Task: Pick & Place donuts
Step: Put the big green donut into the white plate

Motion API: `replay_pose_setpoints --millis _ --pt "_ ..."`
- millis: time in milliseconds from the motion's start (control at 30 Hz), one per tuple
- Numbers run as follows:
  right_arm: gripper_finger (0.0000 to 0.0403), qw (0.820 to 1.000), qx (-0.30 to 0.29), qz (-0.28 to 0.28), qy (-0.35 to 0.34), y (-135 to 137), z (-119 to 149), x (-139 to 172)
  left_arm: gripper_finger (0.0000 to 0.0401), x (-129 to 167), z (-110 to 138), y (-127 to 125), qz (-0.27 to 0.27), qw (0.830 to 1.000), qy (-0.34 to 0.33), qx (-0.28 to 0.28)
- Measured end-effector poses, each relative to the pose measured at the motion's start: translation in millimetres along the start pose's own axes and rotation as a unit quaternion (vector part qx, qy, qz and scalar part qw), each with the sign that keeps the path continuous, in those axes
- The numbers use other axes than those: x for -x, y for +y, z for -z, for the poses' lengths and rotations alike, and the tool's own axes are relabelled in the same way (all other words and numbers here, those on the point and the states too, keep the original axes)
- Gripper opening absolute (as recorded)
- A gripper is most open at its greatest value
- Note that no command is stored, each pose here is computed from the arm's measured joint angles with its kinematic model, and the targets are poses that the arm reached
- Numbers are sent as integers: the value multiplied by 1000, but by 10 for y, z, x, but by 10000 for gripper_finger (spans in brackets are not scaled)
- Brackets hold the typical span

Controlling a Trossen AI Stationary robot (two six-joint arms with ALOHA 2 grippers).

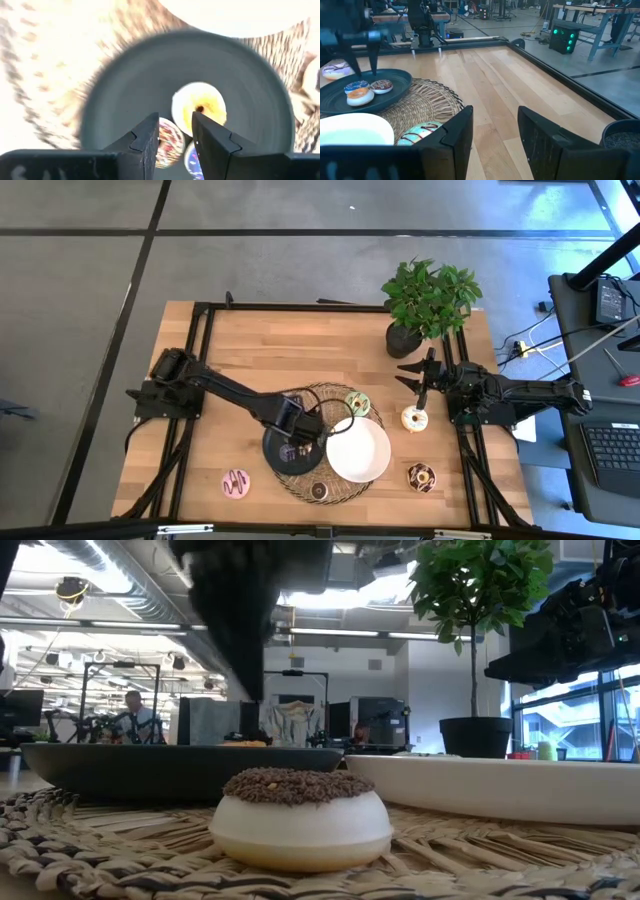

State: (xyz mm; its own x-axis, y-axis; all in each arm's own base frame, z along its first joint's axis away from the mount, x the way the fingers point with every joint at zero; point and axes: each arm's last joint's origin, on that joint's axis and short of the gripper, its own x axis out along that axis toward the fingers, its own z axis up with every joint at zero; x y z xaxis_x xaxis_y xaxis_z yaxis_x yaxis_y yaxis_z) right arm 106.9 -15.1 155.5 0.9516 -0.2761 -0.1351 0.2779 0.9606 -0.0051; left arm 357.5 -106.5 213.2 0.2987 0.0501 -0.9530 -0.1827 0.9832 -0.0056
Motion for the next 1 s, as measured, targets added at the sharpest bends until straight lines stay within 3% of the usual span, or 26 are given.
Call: replay_pose_setpoints --millis 200,333,467,667,767,900,1000 --pt "157 1000 1 -1 0 0 0 0 114 496 97 195 -75 992 -98 0" --pt "157 1000 2 -1 0 0 0 0 118 706 292 384 -125 973 -191 46" --pt "157 1000 2 0 0 0 0 0 121 710 529 562 -108 961 -244 78" --pt "157 1000 -1 0 0 0 0 0 119 626 707 813 -31 947 -312 76" --pt "157 998 -54 9 -1 -5 -1 -1 121 672 695 946 10 934 -348 76" --pt "157 990 -140 35 4 -16 14 -17 125 782 681 1118 -30 923 -376 76" --pt "157 986 -163 42 14 -17 35 -32 124 853 688 1226 -80 914 -391 77"
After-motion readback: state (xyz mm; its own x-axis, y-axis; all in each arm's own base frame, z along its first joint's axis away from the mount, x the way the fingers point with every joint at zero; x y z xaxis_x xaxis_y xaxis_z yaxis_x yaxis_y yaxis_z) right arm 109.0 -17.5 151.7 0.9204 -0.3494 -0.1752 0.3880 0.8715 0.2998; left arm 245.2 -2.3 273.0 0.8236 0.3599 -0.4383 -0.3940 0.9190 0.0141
